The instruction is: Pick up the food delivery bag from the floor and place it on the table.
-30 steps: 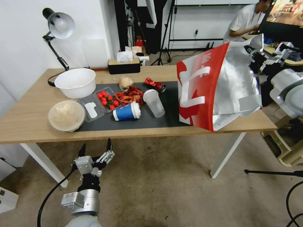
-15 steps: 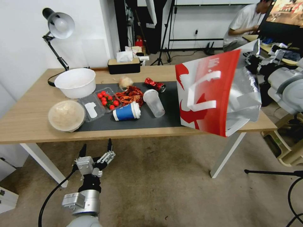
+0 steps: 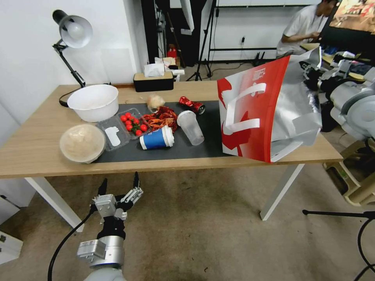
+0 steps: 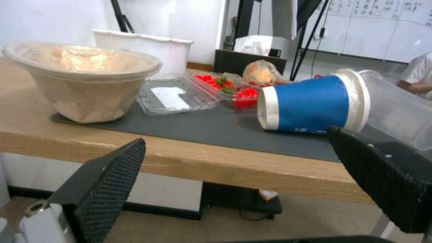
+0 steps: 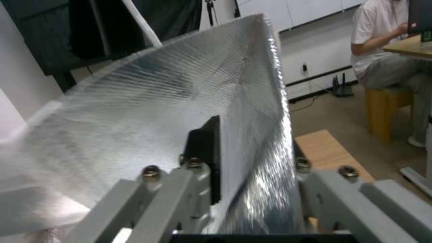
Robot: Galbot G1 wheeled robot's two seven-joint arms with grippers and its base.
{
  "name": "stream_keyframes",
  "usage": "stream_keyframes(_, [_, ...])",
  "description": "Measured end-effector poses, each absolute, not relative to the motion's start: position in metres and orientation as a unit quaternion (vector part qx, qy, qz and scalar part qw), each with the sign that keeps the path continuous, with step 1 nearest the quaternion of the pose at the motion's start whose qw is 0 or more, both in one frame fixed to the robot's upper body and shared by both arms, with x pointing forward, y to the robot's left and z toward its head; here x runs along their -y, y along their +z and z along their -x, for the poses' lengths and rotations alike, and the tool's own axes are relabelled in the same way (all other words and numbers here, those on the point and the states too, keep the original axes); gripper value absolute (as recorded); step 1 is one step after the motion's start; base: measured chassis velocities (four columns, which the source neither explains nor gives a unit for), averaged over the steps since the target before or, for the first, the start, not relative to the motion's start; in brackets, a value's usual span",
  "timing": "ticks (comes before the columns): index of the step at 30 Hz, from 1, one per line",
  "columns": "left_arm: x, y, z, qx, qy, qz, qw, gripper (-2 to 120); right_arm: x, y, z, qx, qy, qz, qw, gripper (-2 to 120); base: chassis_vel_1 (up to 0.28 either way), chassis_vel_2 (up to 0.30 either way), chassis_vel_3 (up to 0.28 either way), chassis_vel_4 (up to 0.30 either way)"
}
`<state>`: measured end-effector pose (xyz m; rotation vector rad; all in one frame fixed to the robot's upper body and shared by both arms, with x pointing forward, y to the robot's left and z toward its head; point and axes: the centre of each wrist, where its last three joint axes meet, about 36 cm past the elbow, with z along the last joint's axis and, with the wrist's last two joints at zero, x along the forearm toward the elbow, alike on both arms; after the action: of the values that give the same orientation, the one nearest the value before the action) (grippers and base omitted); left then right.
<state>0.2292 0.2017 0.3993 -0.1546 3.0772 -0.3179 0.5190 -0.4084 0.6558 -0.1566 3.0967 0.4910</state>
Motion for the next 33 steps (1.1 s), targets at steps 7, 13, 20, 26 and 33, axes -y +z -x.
stream_keyframes(7, [-0.201, 0.399, -0.228, -0.994, -0.100, 0.046, 0.023, 100, 0.409, 0.657, -0.519, -0.986, 0.155, 0.056, 0.005, 45, 0.000, 0.000, 0.000, 0.000])
stream_keyframes(13, [-0.200, 0.399, -0.228, -0.994, -0.100, 0.046, 0.025, 100, 0.407, 0.656, -0.517, -0.986, 0.151, 0.066, 0.007, 65, 0.000, 0.000, 0.000, 0.000])
stream_keyframes(20, [-0.199, 0.402, -0.228, -0.993, -0.102, 0.046, 0.028, 100, 0.404, 0.654, -0.510, -0.986, 0.150, 0.075, 0.009, 92, 0.000, 0.000, 0.000, 0.000])
stream_keyframes(26, [-0.199, 0.403, -0.228, -0.993, -0.103, 0.045, 0.029, 100, 0.403, 0.650, -0.503, -0.985, 0.151, 0.083, 0.007, 100, 0.000, 0.000, 0.000, 0.000])
stream_keyframes(33, [-0.201, 0.406, -0.228, -0.993, -0.103, 0.044, 0.030, 100, 0.407, 0.653, -0.491, -0.985, 0.144, 0.089, 0.011, 100, 0.000, 0.000, 0.000, 0.000])
